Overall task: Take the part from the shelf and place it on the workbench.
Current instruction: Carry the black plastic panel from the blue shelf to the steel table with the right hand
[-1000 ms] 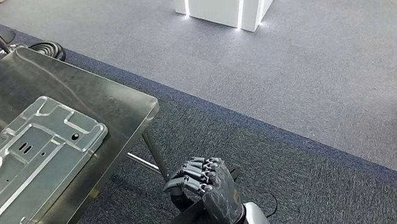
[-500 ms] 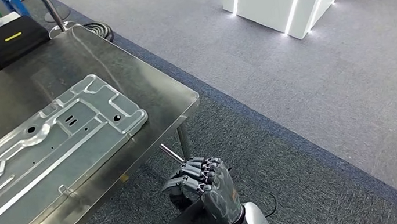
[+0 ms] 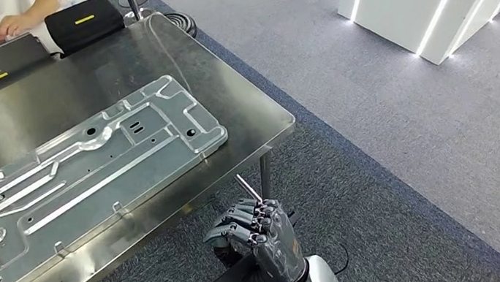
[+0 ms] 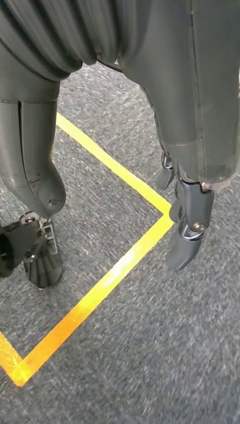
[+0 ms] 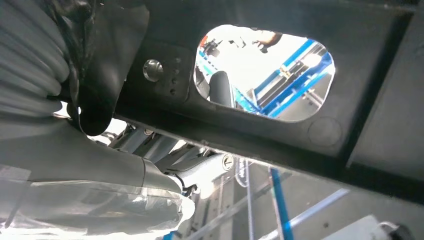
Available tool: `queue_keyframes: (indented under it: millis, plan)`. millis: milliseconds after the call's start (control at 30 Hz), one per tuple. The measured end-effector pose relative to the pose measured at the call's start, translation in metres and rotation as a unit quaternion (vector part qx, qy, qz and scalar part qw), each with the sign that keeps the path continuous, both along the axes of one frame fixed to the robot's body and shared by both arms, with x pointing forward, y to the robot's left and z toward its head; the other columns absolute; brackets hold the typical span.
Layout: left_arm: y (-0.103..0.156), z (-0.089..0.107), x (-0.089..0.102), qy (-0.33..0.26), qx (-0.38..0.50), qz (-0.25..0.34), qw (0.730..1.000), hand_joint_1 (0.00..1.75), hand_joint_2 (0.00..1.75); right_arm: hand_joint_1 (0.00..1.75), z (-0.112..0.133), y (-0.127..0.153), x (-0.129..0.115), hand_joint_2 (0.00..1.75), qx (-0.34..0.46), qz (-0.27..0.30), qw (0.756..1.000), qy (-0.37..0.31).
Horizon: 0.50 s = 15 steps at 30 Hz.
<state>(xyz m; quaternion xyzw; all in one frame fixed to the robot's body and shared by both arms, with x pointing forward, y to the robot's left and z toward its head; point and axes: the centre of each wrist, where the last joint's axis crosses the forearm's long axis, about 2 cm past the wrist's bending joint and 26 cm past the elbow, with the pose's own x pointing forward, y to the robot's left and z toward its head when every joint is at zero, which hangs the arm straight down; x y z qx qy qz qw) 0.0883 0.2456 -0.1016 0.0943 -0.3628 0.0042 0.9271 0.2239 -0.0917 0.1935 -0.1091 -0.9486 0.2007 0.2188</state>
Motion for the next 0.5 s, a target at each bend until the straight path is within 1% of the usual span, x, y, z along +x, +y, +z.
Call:
queue_keyframes:
  millis: [367,500]
  plan:
    - [-0.0002,0.0002,0.0002,0.002,0.012,0.002,1.0,0.0,1.75,1.75,-0.0023,-0.0015,-0.0006,1.75,-0.003,-0.001,1.0,0.003]
    - [-0.0042,0.0006,0.0,0.005,0.009,0.0,1.0,0.0,1.75,1.75,-0.0023,-0.0015,-0.0007,1.75,-0.003,-0.001,1.0,0.003]
